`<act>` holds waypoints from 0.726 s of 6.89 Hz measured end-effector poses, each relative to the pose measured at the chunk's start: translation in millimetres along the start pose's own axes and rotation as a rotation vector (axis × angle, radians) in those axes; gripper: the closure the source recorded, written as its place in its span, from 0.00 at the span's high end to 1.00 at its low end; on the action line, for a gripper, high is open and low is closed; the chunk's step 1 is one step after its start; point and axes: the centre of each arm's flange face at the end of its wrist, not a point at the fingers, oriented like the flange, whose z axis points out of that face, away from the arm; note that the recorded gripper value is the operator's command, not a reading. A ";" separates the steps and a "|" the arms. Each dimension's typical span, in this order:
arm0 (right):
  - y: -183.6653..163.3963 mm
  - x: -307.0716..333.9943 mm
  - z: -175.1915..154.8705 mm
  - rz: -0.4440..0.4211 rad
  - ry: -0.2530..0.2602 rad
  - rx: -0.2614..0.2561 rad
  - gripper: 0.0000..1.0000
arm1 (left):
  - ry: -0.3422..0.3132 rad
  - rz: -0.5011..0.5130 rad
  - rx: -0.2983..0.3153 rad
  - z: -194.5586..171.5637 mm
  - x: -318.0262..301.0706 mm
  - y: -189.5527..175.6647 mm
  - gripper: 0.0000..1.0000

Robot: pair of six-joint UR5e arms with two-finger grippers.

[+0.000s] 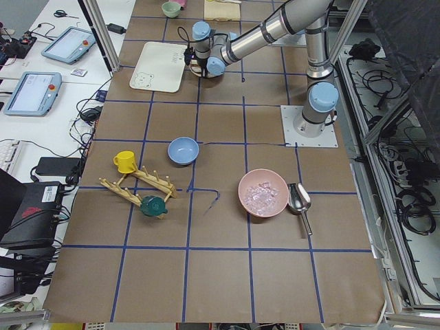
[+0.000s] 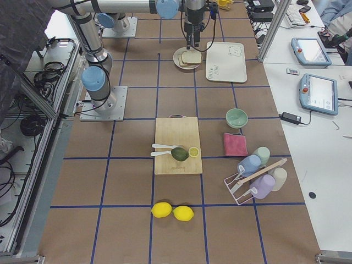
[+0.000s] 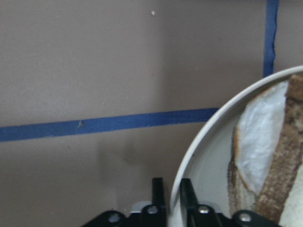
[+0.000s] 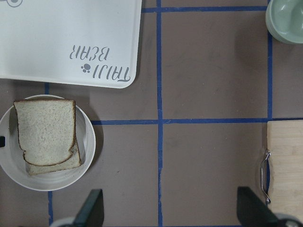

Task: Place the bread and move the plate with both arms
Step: 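Slide the plate with the left gripper onto the white bear tray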

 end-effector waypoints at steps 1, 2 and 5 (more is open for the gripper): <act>0.0 -0.1 0.1 0.000 -0.001 0.000 1.00 | 0.025 -0.019 0.019 -15.0 4.7 -5.3 0.00; 0.0 -0.1 0.1 0.000 -0.001 0.000 1.00 | 0.046 -0.042 0.028 -33.2 7.5 -11.1 0.00; 0.3 -0.1 0.9 0.000 -0.001 -0.003 1.00 | 0.101 -0.095 0.038 -86.8 -18.7 -58.8 0.00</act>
